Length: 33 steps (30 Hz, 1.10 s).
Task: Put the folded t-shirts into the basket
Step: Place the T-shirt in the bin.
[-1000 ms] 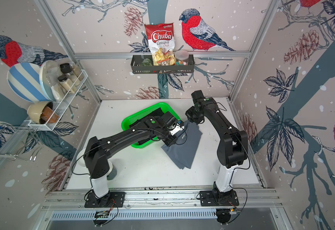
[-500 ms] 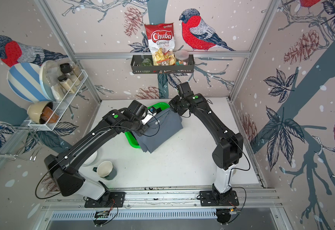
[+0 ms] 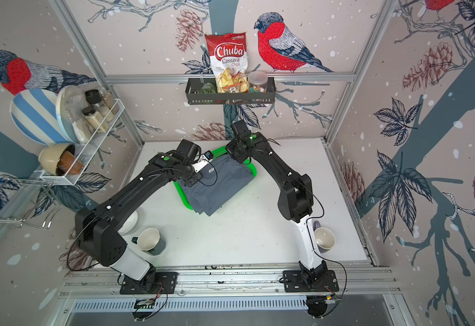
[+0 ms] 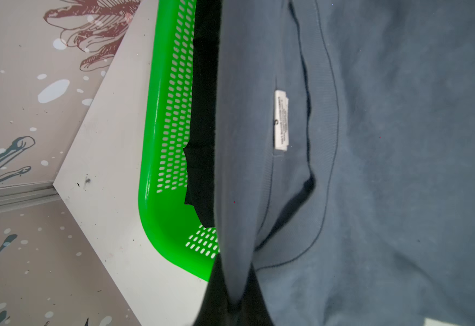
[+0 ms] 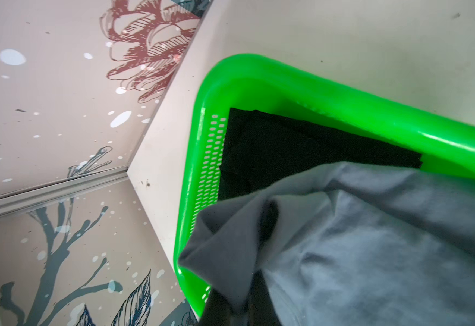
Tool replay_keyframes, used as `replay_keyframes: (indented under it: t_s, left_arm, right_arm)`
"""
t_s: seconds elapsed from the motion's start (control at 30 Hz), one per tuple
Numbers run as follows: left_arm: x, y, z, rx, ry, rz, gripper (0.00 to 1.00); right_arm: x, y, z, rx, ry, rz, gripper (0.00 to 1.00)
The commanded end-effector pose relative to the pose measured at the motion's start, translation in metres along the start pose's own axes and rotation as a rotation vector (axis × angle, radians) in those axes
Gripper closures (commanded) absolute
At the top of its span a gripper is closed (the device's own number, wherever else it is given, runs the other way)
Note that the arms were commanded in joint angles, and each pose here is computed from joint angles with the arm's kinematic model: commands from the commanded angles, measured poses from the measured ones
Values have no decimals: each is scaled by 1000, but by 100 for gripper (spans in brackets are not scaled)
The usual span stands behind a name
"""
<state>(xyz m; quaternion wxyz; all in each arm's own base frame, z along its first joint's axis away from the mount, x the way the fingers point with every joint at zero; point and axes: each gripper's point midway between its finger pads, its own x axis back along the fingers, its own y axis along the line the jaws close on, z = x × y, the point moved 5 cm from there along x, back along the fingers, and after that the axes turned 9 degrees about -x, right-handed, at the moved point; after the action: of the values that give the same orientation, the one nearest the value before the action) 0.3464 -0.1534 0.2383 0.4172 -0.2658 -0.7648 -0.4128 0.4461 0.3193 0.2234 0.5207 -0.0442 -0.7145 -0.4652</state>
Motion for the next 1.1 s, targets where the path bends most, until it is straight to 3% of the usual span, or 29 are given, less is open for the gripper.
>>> replay_keyframes:
  t_s: [0.0,0.33,0.47,0.67,0.77,0.9,0.93,1.0,1.07]
  left_arm:
    - [-11,14,2,-31,20,-50,100]
    - [-76,27,-5,-82,118,-73,100]
    - [-80,32,-8,-54,133,-78,100]
    - [-74,36,-6,-22,119,-120,89]
    - [-69,39,-6,-6,110,-142,78]
    - [-56,48,-5,31,110,-160,61]
    - [-52,51,-5,39,105,-166,55]
    - [-43,58,-7,59,89,-196,17]
    - [-29,64,-12,87,56,-226,13]
  right_arm:
    - [-9,-5,-13,-16,-83,27,100]
    - [-42,-10,-27,-62,-107,22,97]
    - [-52,-8,-32,-73,-101,14,93]
    - [-55,8,-33,-68,-67,-53,70]
    - [-51,14,-34,-64,-68,-76,60]
    - [-42,23,-41,-62,-44,-116,57]
    - [-36,26,-43,-55,-43,-127,54]
    - [-20,33,-48,-34,-59,-155,47]
    - [-2,43,-52,22,-77,-199,42]
